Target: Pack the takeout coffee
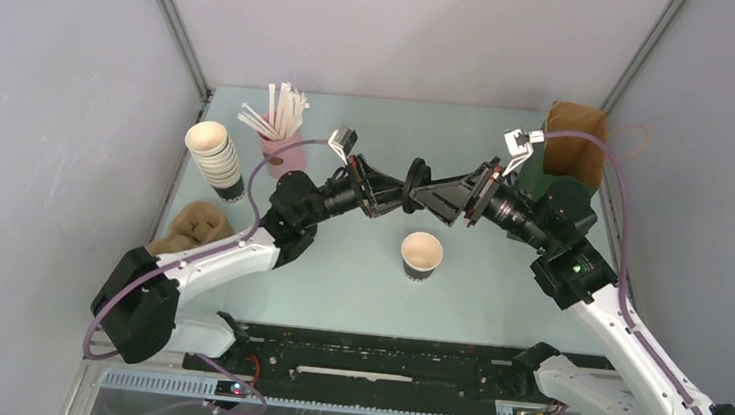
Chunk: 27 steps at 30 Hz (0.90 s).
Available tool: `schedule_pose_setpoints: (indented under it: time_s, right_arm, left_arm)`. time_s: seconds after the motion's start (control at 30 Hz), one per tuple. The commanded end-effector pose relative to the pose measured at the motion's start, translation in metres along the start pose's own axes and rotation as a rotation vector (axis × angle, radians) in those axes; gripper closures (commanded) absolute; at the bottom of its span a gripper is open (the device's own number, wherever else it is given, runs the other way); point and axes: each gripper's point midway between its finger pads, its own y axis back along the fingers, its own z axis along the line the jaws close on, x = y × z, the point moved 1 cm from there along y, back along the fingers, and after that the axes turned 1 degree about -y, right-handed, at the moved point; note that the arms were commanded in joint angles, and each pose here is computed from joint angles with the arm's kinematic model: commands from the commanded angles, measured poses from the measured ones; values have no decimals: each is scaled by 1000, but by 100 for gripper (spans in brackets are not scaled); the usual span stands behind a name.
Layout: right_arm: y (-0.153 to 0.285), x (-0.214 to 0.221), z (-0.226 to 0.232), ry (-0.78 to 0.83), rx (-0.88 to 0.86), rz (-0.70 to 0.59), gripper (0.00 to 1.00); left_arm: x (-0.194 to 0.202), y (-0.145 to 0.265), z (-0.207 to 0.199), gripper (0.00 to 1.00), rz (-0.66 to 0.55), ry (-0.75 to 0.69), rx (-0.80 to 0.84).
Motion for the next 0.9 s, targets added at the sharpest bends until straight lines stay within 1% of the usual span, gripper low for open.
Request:
schedule_pose_setpoints:
  time_s: [0.0,0.1,0.27,0.63,0.77,0.87]
  right_arm:
    - [1,-14,17,48,-19,-60,1]
    - [1,-14,15,67,2,-76,1]
    - [1,-12,9,58,36,-74,14]
    - [3,-17,10,75,47,-104,18]
    - [3,-18,11,79,40,-105,22]
    - [2,-17,13,79,33,-102,25]
  left_arm:
    - [-5,-5,-19,94,-25,-18,61]
    - [-4,-6,-18,94,-22,-16,59]
    - [-5,-5,-18,94,-27,-14,59]
    - [-5,-3,-19,93,-36,-18,61]
    - [-4,-2,-15,88,-39,-20,53]
    - [-4,-1,-13,81,-43,-26,45]
